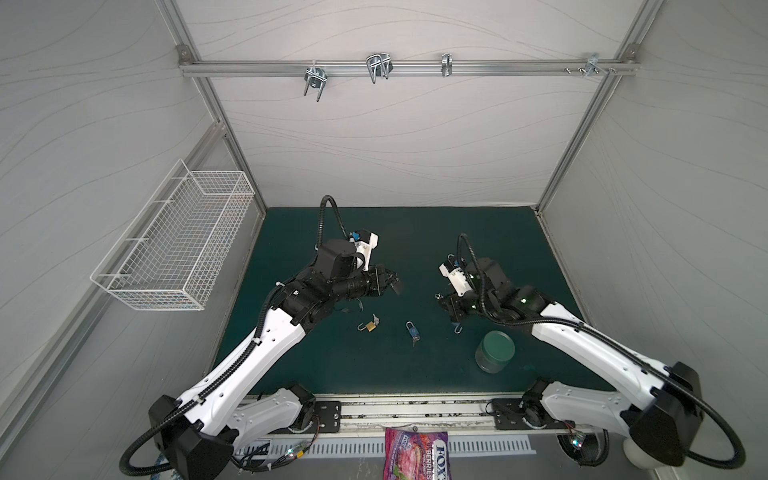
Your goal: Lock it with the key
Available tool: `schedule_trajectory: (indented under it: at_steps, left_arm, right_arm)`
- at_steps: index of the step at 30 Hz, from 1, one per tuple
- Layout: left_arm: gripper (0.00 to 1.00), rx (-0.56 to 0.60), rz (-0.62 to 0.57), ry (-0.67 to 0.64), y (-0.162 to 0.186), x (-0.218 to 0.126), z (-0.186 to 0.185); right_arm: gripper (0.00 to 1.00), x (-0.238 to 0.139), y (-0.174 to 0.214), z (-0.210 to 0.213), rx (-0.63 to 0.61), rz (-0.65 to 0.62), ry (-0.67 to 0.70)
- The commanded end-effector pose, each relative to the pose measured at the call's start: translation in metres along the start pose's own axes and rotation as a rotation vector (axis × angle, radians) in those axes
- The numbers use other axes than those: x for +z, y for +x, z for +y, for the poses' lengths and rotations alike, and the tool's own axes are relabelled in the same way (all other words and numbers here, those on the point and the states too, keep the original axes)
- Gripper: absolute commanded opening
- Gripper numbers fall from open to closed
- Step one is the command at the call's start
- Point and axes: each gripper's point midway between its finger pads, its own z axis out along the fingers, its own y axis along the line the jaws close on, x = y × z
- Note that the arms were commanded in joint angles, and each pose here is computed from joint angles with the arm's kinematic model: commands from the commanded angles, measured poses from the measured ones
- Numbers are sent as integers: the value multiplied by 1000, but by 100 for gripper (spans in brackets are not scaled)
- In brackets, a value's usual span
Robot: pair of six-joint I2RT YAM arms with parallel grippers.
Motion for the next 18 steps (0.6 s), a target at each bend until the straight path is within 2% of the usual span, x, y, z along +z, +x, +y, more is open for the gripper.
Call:
schedule_trajectory:
  at_steps: [1,3,9,13,18]
  left_arm:
    - [0,-11,-20,-100,0,2,21]
    - [0,-37,-9,-119,3,5,30]
    - [0,-108,4,-155,11,4,52]
    - [0,-107,23,-140,16,2,51]
    - [0,-96,24,-136,18,-6,47]
  right_arm:
    - [0,7,-6,-17,106,18,117]
    - [0,12,-11,-25,147,26,174]
    - [0,30,-9,-31,124,85,191]
    - [0,51,4,-42,188,220,241]
    - [0,72,15,-46,214,297,246]
